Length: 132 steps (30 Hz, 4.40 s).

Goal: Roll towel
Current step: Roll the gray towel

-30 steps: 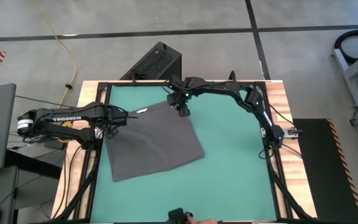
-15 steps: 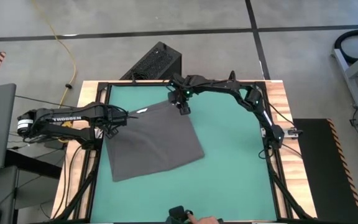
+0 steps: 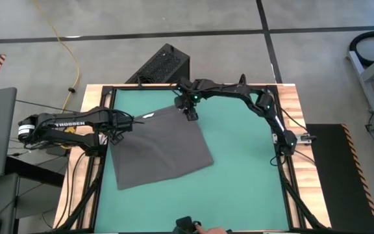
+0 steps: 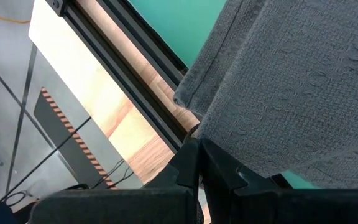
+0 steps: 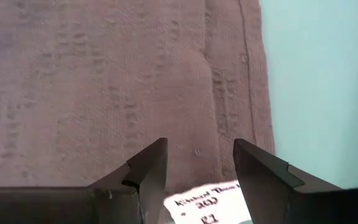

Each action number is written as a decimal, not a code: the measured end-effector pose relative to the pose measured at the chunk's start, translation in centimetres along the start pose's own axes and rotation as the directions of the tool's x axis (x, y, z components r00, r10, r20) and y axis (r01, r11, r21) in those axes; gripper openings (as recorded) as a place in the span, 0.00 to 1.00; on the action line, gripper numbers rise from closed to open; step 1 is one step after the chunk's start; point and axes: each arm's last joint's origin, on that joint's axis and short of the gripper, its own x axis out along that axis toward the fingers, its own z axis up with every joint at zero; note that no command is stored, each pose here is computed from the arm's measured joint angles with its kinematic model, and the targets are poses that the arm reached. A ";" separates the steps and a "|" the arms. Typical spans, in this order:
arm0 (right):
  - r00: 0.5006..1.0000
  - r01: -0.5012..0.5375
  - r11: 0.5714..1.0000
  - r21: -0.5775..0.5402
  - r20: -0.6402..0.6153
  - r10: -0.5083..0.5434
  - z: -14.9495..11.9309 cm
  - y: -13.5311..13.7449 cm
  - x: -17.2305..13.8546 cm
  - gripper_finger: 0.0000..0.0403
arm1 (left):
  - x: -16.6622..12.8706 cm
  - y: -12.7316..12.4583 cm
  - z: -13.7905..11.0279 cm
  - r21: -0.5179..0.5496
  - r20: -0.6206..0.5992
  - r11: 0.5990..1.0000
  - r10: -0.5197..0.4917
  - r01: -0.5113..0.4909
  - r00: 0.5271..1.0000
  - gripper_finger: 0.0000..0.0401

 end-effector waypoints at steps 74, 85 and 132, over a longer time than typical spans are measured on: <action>0.999 0.017 0.990 0.138 -0.038 -0.012 -1.3 -1.2 -0.8 0.02 | -0.5 -1.3 0.4 0.038 0.070 0.992 -0.119 0.117 0.990 0.00; 0.994 -0.053 0.987 0.154 -0.082 0.067 1.5 3.2 -4.9 0.01 | -0.5 -1.4 0.5 0.061 0.072 0.991 -0.121 0.116 0.990 0.00; 0.967 0.254 0.717 0.650 -0.199 -0.162 -3.1 40.1 -4.0 0.01 | -3.4 -6.6 -0.5 0.272 0.292 0.887 -0.446 0.374 0.846 0.00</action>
